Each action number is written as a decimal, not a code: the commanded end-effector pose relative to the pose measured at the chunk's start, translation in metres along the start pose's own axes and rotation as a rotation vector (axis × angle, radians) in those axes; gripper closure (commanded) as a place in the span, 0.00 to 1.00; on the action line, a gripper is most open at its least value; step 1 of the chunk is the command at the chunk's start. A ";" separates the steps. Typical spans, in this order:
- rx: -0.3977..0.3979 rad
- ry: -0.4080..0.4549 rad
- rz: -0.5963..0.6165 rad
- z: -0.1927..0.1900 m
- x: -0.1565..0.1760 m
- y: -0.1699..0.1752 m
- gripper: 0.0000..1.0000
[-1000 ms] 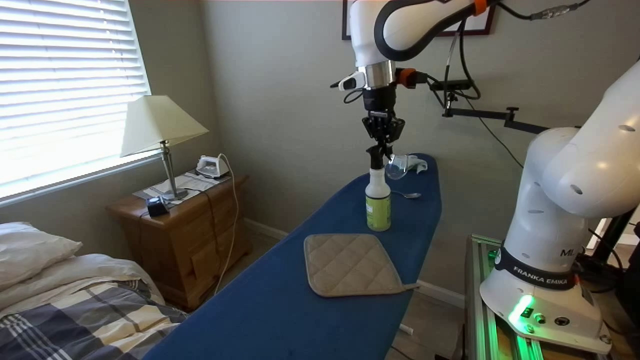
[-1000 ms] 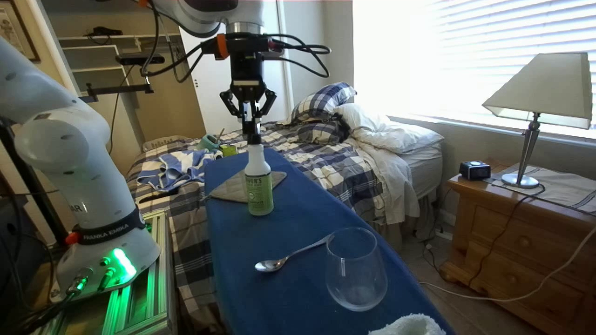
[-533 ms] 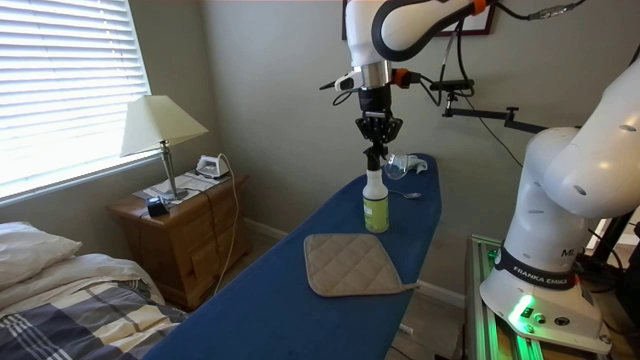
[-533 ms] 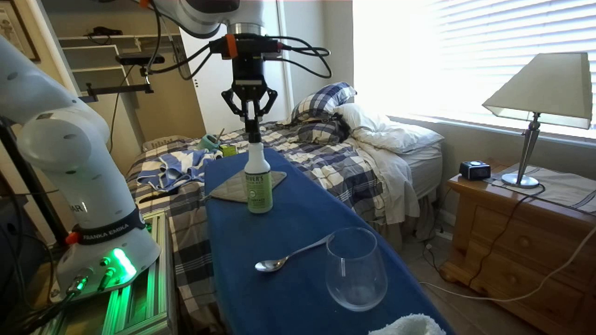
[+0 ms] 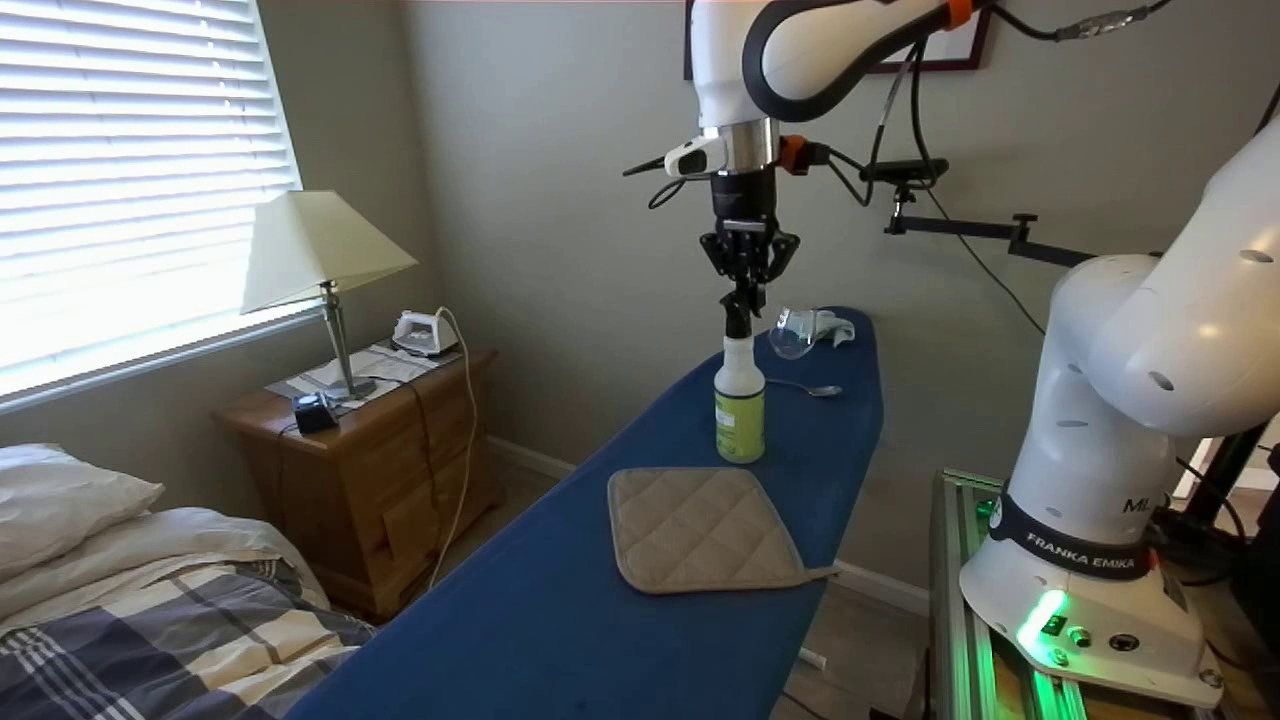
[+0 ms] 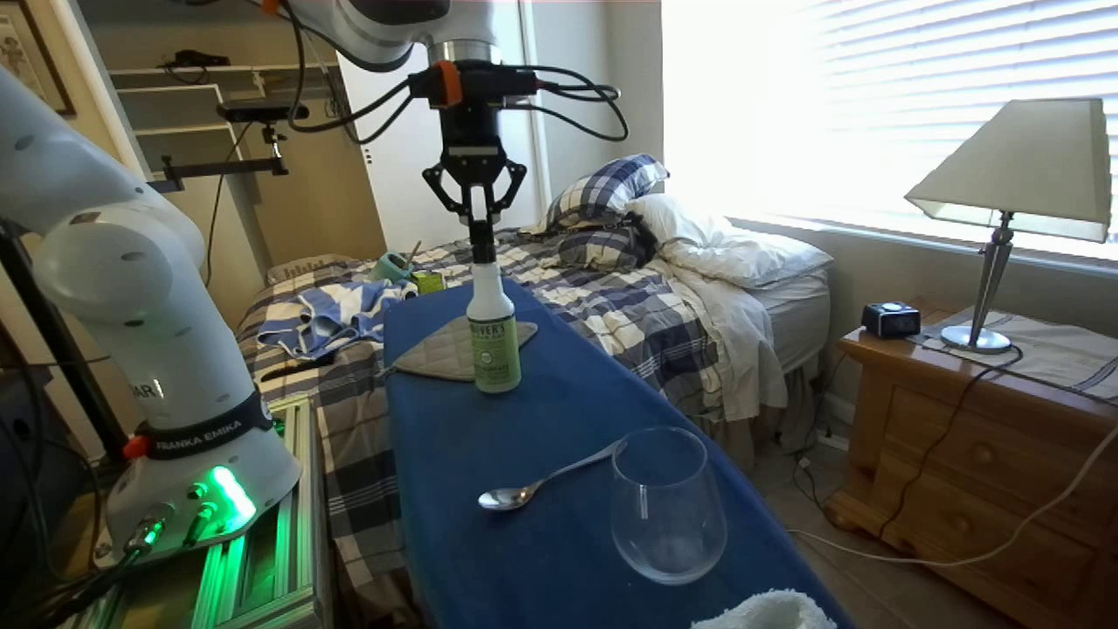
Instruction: Rotate the spray bottle to the right.
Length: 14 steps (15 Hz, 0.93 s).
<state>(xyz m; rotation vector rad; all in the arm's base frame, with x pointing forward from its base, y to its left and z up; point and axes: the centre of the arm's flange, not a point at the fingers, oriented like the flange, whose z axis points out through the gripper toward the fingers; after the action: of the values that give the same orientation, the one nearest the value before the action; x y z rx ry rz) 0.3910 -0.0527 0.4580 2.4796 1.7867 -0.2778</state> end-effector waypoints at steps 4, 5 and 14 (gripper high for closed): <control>-0.030 0.002 -0.083 -0.016 -0.006 0.012 0.95; -0.036 0.004 -0.069 -0.017 -0.006 0.013 0.69; -0.093 0.028 0.048 -0.039 0.000 0.017 0.01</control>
<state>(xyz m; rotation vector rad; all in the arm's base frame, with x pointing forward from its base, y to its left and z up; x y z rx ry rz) 0.4029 -0.0568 0.4834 2.4386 1.7860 -0.1962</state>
